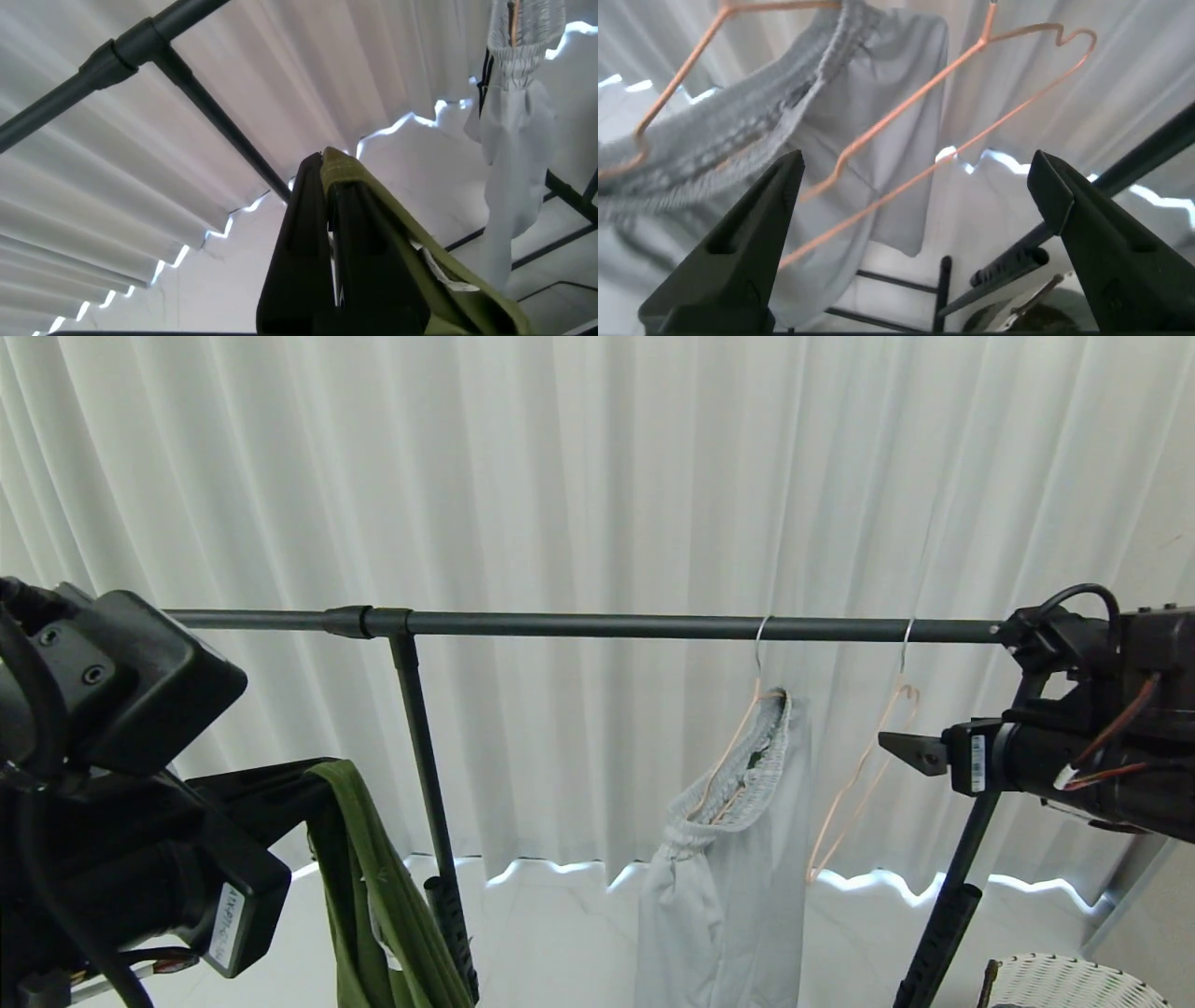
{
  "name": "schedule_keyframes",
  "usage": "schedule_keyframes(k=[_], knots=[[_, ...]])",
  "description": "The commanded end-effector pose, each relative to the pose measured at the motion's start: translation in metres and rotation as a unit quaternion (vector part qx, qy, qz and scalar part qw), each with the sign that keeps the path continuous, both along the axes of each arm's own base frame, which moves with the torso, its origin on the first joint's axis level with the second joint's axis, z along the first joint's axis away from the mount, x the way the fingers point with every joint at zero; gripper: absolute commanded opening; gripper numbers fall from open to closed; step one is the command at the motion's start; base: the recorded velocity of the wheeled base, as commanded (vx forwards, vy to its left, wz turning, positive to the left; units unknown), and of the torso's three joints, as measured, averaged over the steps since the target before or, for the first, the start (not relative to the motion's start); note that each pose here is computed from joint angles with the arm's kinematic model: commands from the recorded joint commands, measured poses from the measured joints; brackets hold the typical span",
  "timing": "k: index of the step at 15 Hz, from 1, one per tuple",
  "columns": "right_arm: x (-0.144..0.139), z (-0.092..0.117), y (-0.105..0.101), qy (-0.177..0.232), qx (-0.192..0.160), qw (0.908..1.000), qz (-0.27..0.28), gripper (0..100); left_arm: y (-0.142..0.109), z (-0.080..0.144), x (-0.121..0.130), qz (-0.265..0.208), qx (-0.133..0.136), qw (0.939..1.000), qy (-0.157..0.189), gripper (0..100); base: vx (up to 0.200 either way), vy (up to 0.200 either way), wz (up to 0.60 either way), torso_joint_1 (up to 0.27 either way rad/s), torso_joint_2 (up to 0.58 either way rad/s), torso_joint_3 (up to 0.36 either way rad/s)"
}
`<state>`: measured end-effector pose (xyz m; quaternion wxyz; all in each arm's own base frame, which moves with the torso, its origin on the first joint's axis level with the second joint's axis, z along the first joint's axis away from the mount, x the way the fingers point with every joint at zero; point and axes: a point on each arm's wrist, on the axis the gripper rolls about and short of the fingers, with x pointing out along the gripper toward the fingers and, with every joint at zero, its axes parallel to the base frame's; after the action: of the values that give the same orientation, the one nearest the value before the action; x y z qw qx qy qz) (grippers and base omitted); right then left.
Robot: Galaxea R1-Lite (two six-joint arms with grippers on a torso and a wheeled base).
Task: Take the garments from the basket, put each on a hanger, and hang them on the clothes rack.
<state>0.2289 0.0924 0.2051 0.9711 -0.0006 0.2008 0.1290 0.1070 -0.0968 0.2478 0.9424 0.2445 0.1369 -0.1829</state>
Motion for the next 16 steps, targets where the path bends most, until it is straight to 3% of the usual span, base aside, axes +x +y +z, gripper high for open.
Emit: schedule_keyframes(k=[1, 6, 16], knots=[[0.022, -0.013, 0.010, 0.026, -0.004, 0.9996, -0.008, 100, -0.001, -0.001, 0.001, 0.000, 0.002, 1.0000, 0.002, 0, 0.000, 0.000, 0.00, 0.000, 0.00, 0.000], [0.033, -0.029, 0.013, 0.045, -0.027, 0.9976, -0.045, 100, -0.001, -0.005, 0.001, -0.001, 0.008, 0.9999, 0.008, 0, 0.000, 0.000, 0.00, 0.000, 0.00, 0.000], [0.027, -0.021, 0.001, 0.034, -0.022, 0.9968, -0.069, 100, -0.002, -0.008, 0.002, -0.001, 0.012, 0.9999, 0.012, 0, 0.000, 0.000, 0.00, 0.000, 0.00, 0.000]])
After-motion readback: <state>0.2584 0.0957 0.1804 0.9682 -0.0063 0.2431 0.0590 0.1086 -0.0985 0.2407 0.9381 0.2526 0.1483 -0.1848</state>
